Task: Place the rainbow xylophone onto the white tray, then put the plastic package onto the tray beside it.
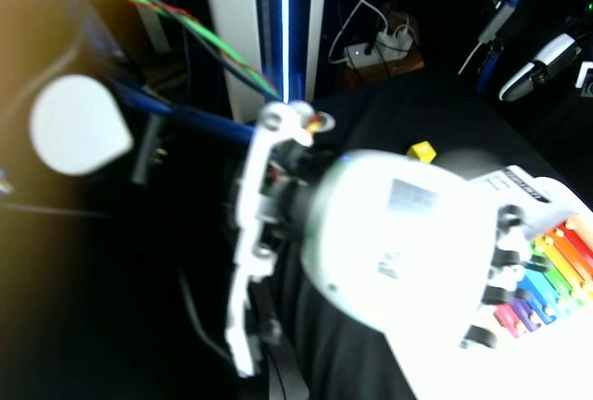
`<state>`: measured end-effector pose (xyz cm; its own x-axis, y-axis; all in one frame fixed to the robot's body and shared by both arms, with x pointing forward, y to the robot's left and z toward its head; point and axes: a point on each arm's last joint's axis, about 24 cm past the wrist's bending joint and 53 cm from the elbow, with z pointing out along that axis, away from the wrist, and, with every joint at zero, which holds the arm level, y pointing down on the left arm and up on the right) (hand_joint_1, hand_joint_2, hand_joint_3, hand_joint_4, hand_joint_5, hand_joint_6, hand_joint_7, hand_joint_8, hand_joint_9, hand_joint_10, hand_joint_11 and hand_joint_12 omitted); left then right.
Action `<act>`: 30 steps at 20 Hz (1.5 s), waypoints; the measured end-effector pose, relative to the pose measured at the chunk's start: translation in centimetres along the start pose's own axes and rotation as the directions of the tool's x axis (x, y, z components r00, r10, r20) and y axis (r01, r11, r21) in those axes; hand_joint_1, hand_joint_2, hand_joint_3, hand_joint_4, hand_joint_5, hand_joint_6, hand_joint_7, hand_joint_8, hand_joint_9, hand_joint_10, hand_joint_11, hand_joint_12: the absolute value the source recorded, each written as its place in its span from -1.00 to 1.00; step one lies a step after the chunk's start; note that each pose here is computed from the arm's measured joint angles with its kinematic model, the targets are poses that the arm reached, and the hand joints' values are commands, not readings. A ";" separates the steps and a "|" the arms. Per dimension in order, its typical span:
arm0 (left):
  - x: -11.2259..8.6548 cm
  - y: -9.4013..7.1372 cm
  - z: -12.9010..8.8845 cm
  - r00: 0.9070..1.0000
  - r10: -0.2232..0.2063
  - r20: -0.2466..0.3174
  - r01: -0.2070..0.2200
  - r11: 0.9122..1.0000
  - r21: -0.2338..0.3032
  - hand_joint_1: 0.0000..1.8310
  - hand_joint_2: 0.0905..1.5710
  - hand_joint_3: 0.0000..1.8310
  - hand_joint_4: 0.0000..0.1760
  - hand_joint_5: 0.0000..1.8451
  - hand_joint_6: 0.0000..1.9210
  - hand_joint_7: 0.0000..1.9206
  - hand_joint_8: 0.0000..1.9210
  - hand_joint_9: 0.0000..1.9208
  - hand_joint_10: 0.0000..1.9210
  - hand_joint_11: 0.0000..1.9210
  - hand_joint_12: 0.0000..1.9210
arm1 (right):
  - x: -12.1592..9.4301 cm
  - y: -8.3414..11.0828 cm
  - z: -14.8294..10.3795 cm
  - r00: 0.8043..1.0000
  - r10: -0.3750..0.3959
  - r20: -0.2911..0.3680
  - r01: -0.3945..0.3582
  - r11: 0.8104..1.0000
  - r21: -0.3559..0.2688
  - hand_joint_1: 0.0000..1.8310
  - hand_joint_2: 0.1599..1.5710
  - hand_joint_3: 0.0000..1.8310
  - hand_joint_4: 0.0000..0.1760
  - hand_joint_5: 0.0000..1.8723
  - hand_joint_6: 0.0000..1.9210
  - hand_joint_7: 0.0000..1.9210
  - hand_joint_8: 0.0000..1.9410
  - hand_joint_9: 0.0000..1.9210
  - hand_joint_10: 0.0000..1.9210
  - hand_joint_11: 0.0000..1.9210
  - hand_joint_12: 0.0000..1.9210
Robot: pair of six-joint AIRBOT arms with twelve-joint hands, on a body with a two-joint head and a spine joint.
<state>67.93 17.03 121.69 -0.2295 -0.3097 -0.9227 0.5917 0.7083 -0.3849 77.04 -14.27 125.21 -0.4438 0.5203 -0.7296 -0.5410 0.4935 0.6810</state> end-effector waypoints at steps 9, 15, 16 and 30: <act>-0.2 -0.4 0.0 1.000 -0.011 0.012 0.010 1.000 0.015 -0.05 -0.20 -1.00 -1.00 -1.00 -1.00 -1.00 -1.00 -1.00 -1.00 -1.00 -1.00 | 2.5 -4.0 3.5 0.994 0.104 0.032 -0.106 0.993 0.059 0.42 0.25 -1.00 -1.00 0.16 -0.40 0.27 -0.15 0.33 -0.05 0.15 0.46; 0.0 -1.1 0.3 1.000 -0.012 0.015 0.012 0.999 0.039 -0.05 -0.23 -1.00 -1.00 -1.00 -1.00 -1.00 -1.00 -1.00 -1.00 -1.00 -1.00 | 5.4 -7.2 4.6 0.990 0.138 0.026 -0.140 0.983 0.121 0.52 0.29 -1.00 -1.00 0.10 -0.21 0.16 -0.21 0.01 0.20 -0.25 0.19; 0.0 -1.1 0.3 1.000 -0.012 0.015 0.012 0.999 0.039 -0.04 -0.24 -1.00 -1.00 -1.00 -1.00 -1.00 -1.00 -1.00 -1.00 -1.00 -1.00 | 5.5 -7.6 4.6 0.989 0.143 0.029 -0.146 0.981 0.129 0.52 0.28 -1.00 -1.00 0.06 -0.12 0.21 -0.33 0.04 0.15 -0.24 0.05; 0.6 -1.7 0.6 1.000 -0.018 0.003 0.018 0.998 0.055 -0.18 -0.16 -0.98 -1.00 -1.00 -1.00 -1.00 -1.00 -1.00 -1.00 -1.00 -1.00 | 6.4 -12.5 3.0 0.977 0.205 0.060 -0.214 0.942 0.258 0.23 0.13 -1.00 -1.00 -0.12 -0.96 -0.24 -1.00 -0.30 -0.99 -0.59 -0.04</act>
<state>67.28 15.23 121.80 -0.2381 -0.3243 -0.9155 0.6294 0.6664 -0.3997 83.12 -14.97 112.24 -0.5018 0.6512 -0.5694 -0.2306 0.5337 0.8136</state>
